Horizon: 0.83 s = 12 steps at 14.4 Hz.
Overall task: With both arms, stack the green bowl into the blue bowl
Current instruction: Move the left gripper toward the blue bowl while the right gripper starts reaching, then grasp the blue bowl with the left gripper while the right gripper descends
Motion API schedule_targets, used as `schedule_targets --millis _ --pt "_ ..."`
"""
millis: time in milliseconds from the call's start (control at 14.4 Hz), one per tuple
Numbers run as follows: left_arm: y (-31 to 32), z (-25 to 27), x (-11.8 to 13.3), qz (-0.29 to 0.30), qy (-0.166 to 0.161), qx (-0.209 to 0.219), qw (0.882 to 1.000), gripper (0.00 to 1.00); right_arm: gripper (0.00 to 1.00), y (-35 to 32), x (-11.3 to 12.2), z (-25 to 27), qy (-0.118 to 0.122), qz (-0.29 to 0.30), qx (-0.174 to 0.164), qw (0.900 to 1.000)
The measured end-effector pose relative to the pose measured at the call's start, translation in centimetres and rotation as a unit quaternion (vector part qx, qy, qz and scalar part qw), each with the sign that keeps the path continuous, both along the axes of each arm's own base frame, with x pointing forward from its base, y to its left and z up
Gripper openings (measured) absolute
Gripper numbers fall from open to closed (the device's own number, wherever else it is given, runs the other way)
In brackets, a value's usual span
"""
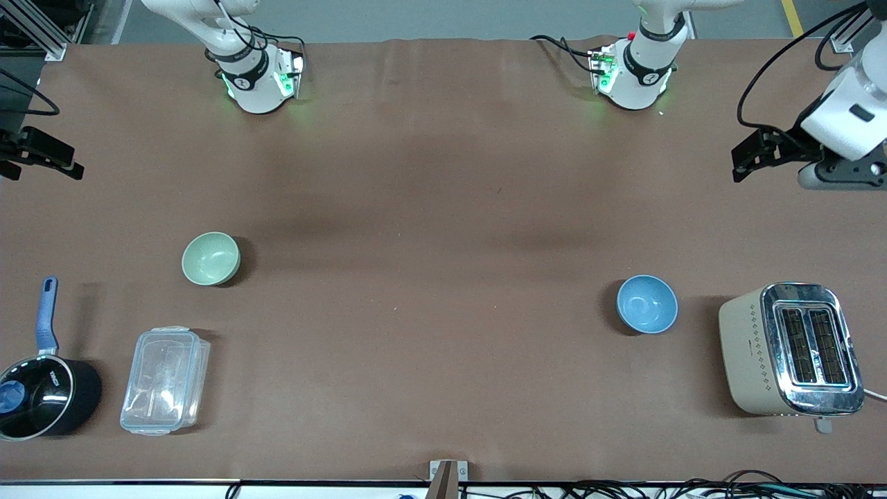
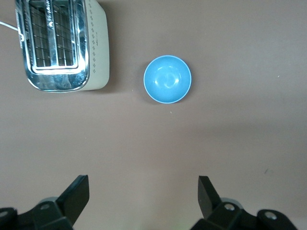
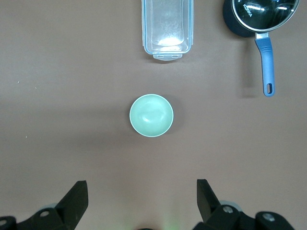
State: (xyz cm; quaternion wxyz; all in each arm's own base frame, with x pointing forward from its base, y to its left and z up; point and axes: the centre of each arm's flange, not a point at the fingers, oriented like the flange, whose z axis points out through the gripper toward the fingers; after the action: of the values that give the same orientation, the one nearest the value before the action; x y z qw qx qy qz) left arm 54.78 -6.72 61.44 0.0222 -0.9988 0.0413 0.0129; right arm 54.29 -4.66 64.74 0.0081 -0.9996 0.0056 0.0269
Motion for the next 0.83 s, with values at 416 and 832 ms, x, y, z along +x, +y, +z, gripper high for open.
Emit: schedule_targets --millis 416,832 --pt "1.3 -15.6 7.4 -0.002 0.041 -0.011 0.999 1.0 1.0 0.0 0.1 -0.6 0.006 0.001 0.0 1.0" --pt "1.5 -30.2 7.9 0.006 0.014 -0.012 1.0 1.0 1.0 -0.6 1.9 -12.1 0.021 0.006 0.0 1.0"
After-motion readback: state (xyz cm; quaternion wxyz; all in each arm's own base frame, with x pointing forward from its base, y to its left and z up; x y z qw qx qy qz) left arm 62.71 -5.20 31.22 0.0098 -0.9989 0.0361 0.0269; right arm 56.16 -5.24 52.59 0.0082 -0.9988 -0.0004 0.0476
